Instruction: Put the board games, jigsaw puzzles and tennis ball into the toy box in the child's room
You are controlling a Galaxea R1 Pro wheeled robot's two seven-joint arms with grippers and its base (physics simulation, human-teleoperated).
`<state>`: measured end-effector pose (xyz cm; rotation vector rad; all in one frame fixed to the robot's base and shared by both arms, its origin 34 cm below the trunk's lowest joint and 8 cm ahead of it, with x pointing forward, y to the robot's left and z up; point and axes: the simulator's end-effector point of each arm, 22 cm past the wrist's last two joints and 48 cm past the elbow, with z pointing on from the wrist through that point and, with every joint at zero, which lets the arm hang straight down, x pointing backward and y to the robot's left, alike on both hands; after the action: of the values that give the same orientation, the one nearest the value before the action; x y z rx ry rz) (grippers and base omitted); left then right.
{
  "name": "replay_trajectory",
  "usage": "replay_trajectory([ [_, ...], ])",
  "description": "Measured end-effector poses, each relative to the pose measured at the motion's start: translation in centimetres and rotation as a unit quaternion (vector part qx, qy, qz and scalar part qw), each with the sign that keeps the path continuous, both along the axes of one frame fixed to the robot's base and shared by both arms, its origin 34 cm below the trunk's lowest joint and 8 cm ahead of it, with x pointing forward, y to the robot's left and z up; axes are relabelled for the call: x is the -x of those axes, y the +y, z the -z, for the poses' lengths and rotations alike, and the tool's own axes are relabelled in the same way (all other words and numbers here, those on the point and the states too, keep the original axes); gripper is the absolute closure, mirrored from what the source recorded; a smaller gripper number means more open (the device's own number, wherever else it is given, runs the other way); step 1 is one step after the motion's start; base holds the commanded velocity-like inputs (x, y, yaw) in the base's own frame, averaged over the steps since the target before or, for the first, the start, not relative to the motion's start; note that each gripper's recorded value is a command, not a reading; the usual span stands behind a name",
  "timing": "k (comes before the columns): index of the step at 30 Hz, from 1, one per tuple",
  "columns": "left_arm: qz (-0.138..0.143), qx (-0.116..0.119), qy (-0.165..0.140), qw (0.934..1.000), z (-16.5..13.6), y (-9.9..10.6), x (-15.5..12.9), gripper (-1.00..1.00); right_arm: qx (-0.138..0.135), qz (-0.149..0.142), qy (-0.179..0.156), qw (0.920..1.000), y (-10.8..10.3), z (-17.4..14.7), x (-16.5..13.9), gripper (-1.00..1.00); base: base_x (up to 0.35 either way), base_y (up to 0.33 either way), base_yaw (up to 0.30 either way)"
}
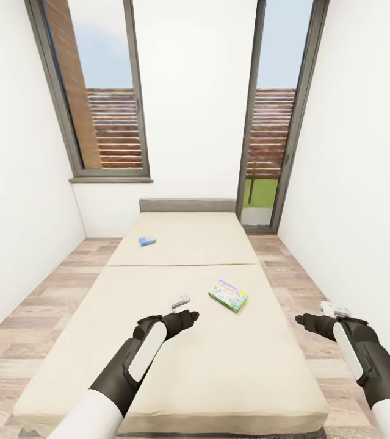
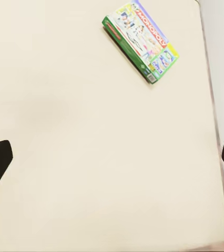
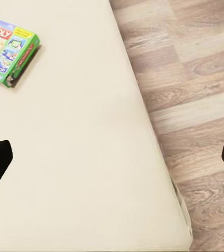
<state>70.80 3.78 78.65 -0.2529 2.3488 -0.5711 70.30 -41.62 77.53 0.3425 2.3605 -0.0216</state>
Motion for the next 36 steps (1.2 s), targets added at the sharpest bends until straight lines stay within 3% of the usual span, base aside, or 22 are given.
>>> replay_trajectory([
  [13, -0.001, -0.001, -0.001, 1.0000, 0.02, 0.13, -0.02, -1.00, 0.001, 0.001, -0.001, 1.0000, -0.11, -0.12, -0.01, -1.00, 0.041, 0.000, -0.155],
  [36, -0.002, -0.001, -0.002, 1.0000, 0.03, 0.18, -0.04, -1.00, 0.001, -0.004, -0.001, 1.0000, 0.31, -0.11, -0.09, -1.00, 0.229, 0.000, -0.013],
])
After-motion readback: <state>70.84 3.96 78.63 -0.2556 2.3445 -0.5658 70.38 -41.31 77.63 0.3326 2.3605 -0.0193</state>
